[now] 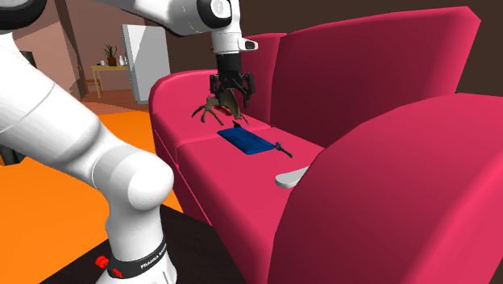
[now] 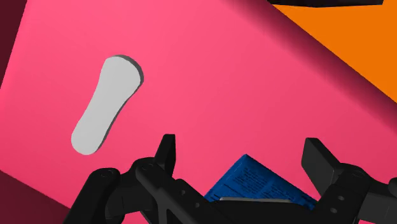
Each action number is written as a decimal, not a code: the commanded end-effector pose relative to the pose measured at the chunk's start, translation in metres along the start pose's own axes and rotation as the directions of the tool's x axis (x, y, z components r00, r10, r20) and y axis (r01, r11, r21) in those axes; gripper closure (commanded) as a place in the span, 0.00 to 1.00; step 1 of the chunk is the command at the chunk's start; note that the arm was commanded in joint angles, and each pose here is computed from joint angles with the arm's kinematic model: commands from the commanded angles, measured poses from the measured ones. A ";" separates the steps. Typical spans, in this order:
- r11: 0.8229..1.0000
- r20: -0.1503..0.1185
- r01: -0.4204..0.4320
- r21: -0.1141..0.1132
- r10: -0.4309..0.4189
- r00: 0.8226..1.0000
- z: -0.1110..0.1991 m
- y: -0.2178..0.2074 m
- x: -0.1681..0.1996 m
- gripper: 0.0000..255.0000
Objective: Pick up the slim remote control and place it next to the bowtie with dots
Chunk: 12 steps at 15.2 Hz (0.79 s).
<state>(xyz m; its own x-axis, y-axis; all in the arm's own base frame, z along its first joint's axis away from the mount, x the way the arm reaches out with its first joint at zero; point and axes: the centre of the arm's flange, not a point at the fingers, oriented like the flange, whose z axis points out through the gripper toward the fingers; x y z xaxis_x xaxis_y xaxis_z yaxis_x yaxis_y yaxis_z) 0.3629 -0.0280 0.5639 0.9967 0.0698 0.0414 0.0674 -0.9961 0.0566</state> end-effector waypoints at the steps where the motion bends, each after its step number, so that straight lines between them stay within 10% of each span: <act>1: 0.999 0.003 -0.045 0.005 0.045 0.999 0.020 0.020 0.010 0.00; 12: 0.959 0.031 -0.282 0.028 0.282 0.959 0.115 0.125 0.057 0.00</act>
<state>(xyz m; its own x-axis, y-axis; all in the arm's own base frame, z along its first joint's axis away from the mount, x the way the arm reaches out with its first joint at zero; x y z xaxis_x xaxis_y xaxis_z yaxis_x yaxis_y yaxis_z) 0.4286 -0.1433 0.4680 0.9809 -0.1927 0.0264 -0.1932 -0.9810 0.0170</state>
